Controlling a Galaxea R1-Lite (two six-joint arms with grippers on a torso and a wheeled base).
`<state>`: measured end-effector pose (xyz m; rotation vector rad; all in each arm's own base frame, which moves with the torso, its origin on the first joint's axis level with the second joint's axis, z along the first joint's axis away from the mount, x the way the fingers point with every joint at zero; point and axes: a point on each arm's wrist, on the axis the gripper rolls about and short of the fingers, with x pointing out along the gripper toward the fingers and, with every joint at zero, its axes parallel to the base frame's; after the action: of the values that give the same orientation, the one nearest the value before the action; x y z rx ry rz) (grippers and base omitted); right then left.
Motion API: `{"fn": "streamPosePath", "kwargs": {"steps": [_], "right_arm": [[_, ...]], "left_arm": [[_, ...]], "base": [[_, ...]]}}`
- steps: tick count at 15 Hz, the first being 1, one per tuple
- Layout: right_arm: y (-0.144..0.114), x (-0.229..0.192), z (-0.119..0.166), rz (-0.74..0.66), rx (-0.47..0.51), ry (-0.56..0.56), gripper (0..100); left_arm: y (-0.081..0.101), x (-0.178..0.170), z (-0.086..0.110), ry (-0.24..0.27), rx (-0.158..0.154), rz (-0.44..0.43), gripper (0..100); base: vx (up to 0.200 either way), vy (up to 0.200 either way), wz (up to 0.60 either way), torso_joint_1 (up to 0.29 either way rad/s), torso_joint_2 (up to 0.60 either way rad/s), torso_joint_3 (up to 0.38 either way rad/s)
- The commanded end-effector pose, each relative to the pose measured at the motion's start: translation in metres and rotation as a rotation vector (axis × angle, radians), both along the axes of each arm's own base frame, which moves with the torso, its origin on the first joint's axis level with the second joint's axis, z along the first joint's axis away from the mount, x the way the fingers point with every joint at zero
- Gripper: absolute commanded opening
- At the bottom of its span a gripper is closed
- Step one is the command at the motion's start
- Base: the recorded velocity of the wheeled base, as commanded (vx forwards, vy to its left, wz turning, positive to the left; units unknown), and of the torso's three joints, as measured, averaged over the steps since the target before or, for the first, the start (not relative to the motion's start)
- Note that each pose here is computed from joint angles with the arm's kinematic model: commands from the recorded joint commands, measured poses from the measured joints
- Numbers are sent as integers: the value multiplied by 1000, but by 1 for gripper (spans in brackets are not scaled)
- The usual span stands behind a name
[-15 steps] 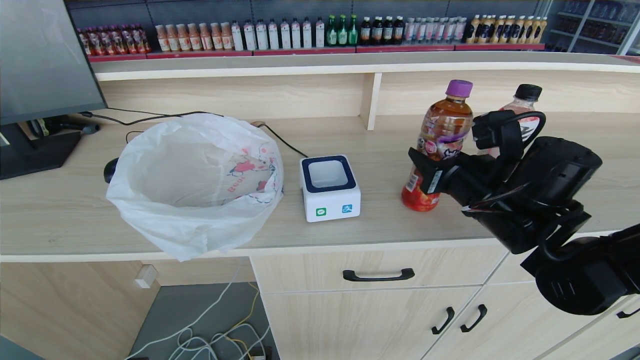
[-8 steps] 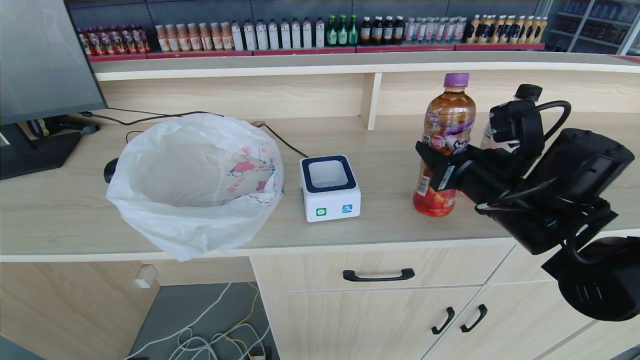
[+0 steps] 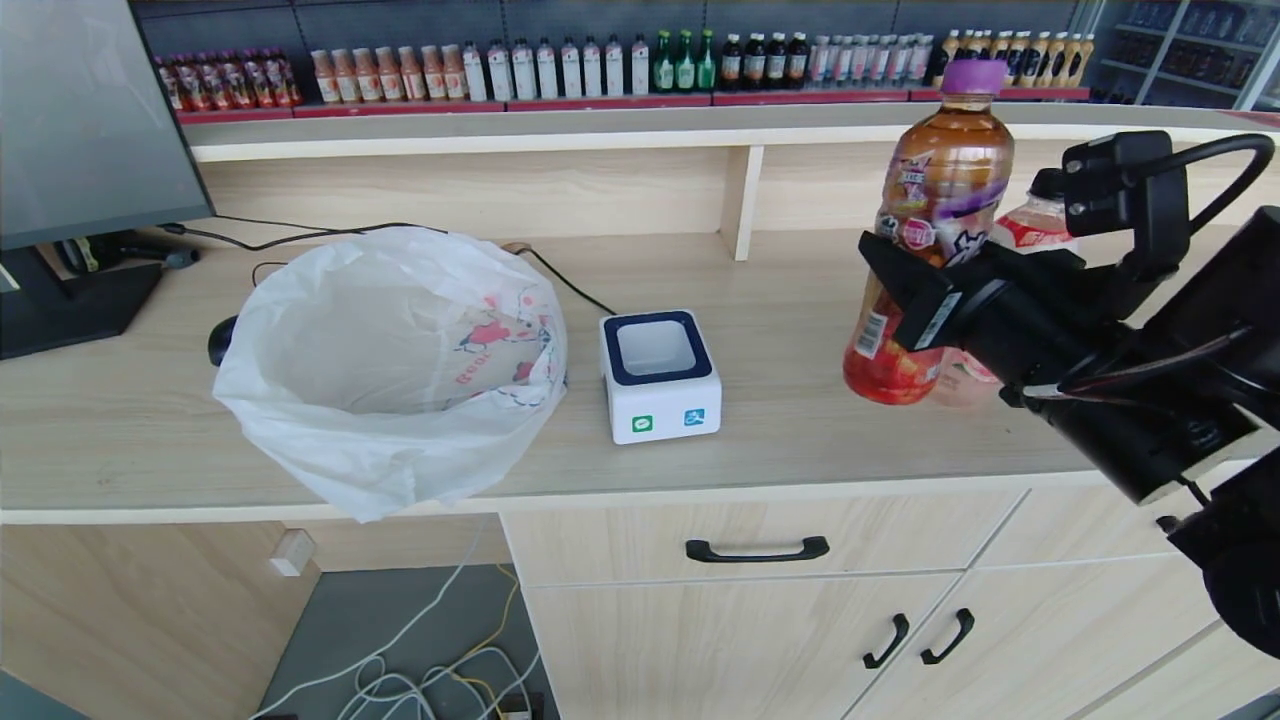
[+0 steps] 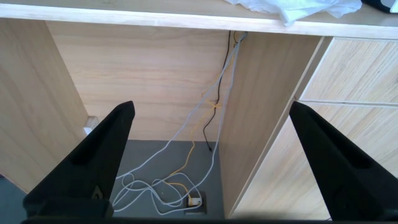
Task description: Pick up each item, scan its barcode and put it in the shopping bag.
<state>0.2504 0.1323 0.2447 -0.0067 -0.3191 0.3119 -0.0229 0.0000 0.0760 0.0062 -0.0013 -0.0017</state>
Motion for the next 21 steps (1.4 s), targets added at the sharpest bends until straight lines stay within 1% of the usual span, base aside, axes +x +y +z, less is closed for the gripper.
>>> {"fn": "streamPosePath", "kwargs": {"steps": [1,3,6,9,10,11,14,17,18,21], "right_arm": [[-1,-18,3,13,-24,-37,0],[-8,-32,-2,12,-38,-36,0],[-18,-49,-11,1,-34,-14,0],[-22,-56,-17,17,-5,18,0],[-22,-57,-20,36,19,39,0],[-21,-58,-20,64,44,44,0],[-21,-63,-15,209,120,45,0],[-20,-70,-14,411,133,61,0],[-20,-71,-14,445,155,74,0],[-18,-72,-14,538,267,150,0]], "left_arm": [[0,0,0,0,0,0,100],[0,0,0,0,0,0,100],[0,0,0,0,0,0,100],[0,0,0,0,0,0,100],[0,0,0,0,0,0,100],[0,0,0,0,0,0,100],[0,0,0,0,0,0,100],[0,0,0,0,0,0,100],[0,0,0,0,0,0,100],[0,0,0,0,0,0,100]], "base": [[0,0,0,0,0,0],[0,0,0,0,0,0],[0,0,0,0,0,0],[0,0,0,0,0,0],[0,0,0,0,0,0],[0,0,0,0,0,0],[0,0,0,0,0,0],[0,0,0,0,0,0],[0,0,0,0,0,0],[0,0,0,0,0,0]]}}
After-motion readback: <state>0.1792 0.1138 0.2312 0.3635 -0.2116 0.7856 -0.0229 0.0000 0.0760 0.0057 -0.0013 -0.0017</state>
